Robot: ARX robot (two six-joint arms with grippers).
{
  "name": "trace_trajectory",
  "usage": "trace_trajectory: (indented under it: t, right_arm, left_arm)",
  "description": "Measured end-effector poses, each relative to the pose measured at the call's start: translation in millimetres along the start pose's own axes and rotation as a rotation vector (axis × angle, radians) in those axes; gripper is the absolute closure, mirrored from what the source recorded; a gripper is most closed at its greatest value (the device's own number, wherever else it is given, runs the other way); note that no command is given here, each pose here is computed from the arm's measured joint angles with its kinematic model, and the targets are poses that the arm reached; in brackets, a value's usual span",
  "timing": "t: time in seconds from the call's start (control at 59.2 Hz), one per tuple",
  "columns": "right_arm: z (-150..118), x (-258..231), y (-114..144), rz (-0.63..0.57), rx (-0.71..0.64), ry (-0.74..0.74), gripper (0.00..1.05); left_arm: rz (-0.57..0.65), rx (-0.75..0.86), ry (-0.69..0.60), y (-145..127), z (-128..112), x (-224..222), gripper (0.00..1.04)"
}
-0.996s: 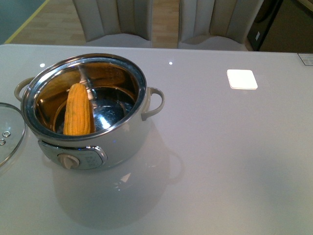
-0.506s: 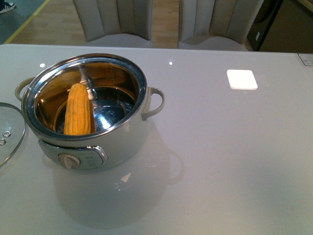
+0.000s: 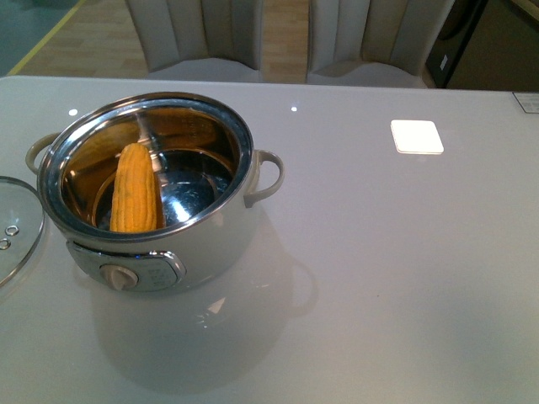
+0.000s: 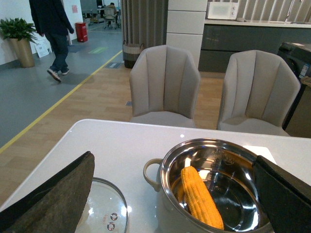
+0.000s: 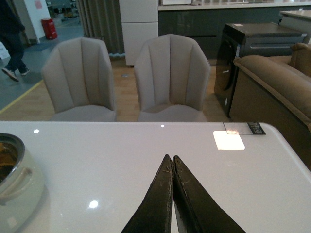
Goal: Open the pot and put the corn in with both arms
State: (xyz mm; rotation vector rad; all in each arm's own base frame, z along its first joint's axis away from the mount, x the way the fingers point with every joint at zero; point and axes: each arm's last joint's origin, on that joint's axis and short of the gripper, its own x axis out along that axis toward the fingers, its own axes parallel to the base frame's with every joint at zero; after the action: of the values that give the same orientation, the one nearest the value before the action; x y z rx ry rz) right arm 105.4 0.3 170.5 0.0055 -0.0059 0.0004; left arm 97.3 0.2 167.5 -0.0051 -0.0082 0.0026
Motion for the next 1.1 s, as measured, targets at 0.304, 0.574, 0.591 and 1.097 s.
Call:
trace_trajectory:
  t: [0.304,0.574,0.591,1.097]
  right_arm:
    - [-1.2,-8.4,0.0,0.001,0.0,-0.007,1.03]
    - [-1.3,-8.4,0.0,0.001,0.0,-0.007,1.03]
    - [-1.3,-8.4,0.0,0.001,-0.001,-0.007,1.02]
    - [-1.2,-8.4,0.0,0.001,-0.001,-0.007,0.11]
  left_arm:
    - [0.0,0.0,0.0,0.0,0.0,0.0,0.07]
    - [0.0,0.0,0.0,0.0,0.0,0.0,0.07]
    - [0.0,0.0,0.0,0.0,0.0,0.0,0.07]
    - [0.0,0.0,0.0,0.0,0.0,0.0,0.07]
